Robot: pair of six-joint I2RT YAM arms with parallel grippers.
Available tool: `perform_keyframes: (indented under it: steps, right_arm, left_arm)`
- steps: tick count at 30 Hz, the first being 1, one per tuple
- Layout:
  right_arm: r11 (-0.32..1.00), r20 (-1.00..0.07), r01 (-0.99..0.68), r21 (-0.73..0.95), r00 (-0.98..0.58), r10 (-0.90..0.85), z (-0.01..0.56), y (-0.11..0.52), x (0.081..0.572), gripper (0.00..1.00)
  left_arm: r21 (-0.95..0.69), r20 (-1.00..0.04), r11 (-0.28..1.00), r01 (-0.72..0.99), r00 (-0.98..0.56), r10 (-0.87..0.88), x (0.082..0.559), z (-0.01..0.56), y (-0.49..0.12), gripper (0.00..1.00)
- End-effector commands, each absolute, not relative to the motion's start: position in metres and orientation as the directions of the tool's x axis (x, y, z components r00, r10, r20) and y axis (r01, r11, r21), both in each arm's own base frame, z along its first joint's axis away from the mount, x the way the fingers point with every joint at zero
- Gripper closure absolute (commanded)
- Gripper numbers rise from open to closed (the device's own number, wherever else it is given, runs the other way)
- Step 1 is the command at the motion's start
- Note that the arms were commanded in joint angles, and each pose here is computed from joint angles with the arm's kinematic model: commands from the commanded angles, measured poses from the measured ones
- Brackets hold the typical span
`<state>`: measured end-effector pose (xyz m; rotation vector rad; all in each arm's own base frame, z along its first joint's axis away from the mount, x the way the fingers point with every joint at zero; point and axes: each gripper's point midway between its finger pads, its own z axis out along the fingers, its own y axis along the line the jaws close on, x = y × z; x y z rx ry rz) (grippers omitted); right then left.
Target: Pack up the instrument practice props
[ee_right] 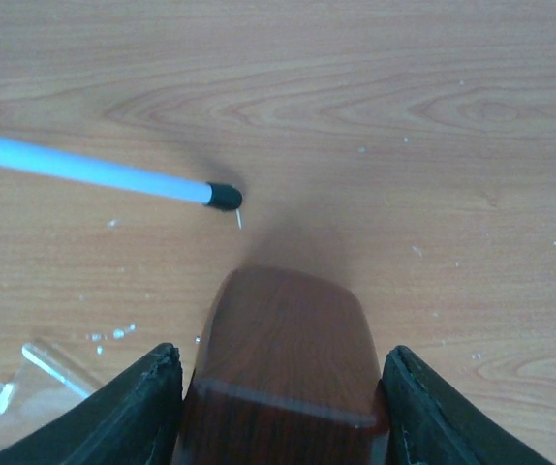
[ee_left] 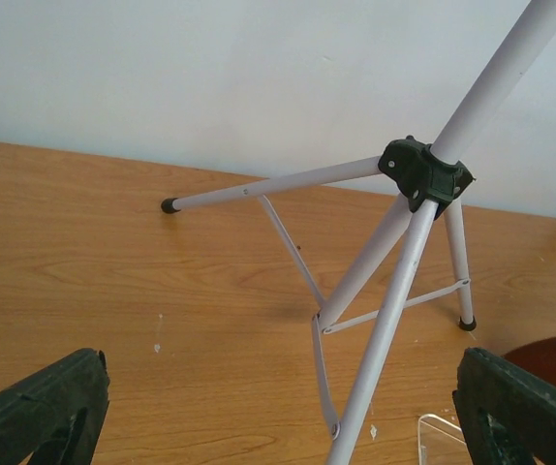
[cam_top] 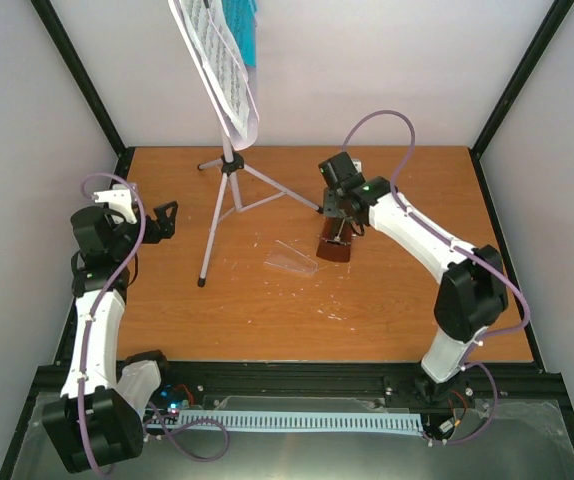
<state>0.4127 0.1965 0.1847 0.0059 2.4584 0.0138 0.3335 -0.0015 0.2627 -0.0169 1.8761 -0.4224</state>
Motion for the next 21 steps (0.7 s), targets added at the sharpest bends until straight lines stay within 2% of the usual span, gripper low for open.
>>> perform_keyframes:
  steps: [1,9,11,15,18,21]
  right_arm:
    - [0.998,-0.611,-0.049,0.046,-0.791,-0.010,0.189,0.199,0.386,0.48]
    - [0.996,-0.604,-0.058,0.061,-0.797,-0.009,0.192,0.202,0.352,0.45]
    - [0.994,-0.616,-0.066,0.084,-0.788,0.000,0.201,0.204,0.350,0.38]
    - [0.987,-0.659,-0.105,0.119,-0.752,-0.001,0.232,0.206,0.348,0.16]
    - [0.975,-0.688,-0.158,0.158,-0.726,-0.006,0.258,0.208,0.341,0.07]
    - [0.959,-0.707,-0.222,0.177,-0.707,-0.033,0.273,0.207,0.326,0.03]
  left_arm:
    - [-0.271,-0.927,0.943,0.196,-0.316,-0.201,0.331,0.273,-0.001,0.02]
    - [-0.251,-0.937,0.949,0.191,-0.293,-0.188,0.329,0.278,0.001,0.02]
    - [-0.252,-0.939,0.947,0.200,-0.289,-0.189,0.329,0.279,-0.001,0.02]
    - [-0.261,-0.941,0.933,0.248,-0.282,-0.188,0.328,0.283,-0.009,0.03]
    - [-0.258,-0.944,0.917,0.304,-0.279,-0.173,0.325,0.284,-0.021,0.04]
    - [-0.228,-0.954,0.895,0.383,-0.273,-0.126,0.321,0.285,-0.043,0.06]
